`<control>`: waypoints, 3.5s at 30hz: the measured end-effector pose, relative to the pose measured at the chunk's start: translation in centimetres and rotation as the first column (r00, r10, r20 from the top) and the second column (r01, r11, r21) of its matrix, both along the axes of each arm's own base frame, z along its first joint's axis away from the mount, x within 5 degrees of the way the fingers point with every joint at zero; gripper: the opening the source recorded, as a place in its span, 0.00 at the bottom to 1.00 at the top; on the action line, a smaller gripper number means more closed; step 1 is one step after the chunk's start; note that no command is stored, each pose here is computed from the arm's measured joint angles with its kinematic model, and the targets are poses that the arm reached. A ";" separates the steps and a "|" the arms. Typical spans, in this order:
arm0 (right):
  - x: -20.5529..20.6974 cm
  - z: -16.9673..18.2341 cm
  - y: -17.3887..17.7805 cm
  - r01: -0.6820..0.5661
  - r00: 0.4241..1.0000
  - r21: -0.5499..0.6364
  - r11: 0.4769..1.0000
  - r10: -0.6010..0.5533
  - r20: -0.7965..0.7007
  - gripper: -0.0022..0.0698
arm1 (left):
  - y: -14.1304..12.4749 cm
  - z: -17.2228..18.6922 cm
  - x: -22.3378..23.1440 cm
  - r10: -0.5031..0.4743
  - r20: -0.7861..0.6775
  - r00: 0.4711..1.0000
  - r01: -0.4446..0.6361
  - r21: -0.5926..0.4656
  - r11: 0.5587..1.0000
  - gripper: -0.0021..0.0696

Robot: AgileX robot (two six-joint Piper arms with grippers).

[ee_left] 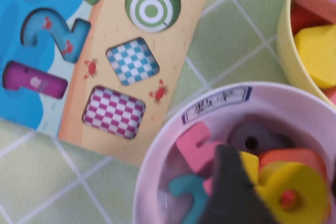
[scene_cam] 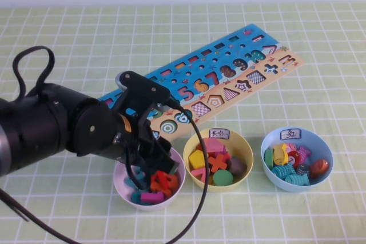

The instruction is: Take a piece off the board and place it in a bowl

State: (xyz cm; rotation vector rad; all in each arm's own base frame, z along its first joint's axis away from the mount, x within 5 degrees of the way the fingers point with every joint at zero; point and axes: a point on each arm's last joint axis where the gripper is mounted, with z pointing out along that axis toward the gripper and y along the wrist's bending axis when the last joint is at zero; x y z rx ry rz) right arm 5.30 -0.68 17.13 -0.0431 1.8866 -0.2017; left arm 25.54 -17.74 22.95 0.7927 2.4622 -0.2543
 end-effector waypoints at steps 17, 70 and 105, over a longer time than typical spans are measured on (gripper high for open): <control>0.0 0.0 0.0 0.000 1.000 0.000 1.000 0.000 0.000 0.01 | 1.3 7.2 -1.6 0.034 0.352 0.935 0.040 -0.200 0.979 0.21; 0.0 0.0 0.0 0.000 1.000 0.000 1.000 0.000 0.000 0.01 | 16.0 -1.5 -18.6 0.535 0.652 0.538 -0.105 -0.577 0.810 0.03; 0.0 0.0 0.0 0.000 1.000 0.000 1.000 0.000 0.000 0.01 | 18.2 -5.7 -20.3 0.660 0.509 0.553 -0.530 -0.396 0.750 0.02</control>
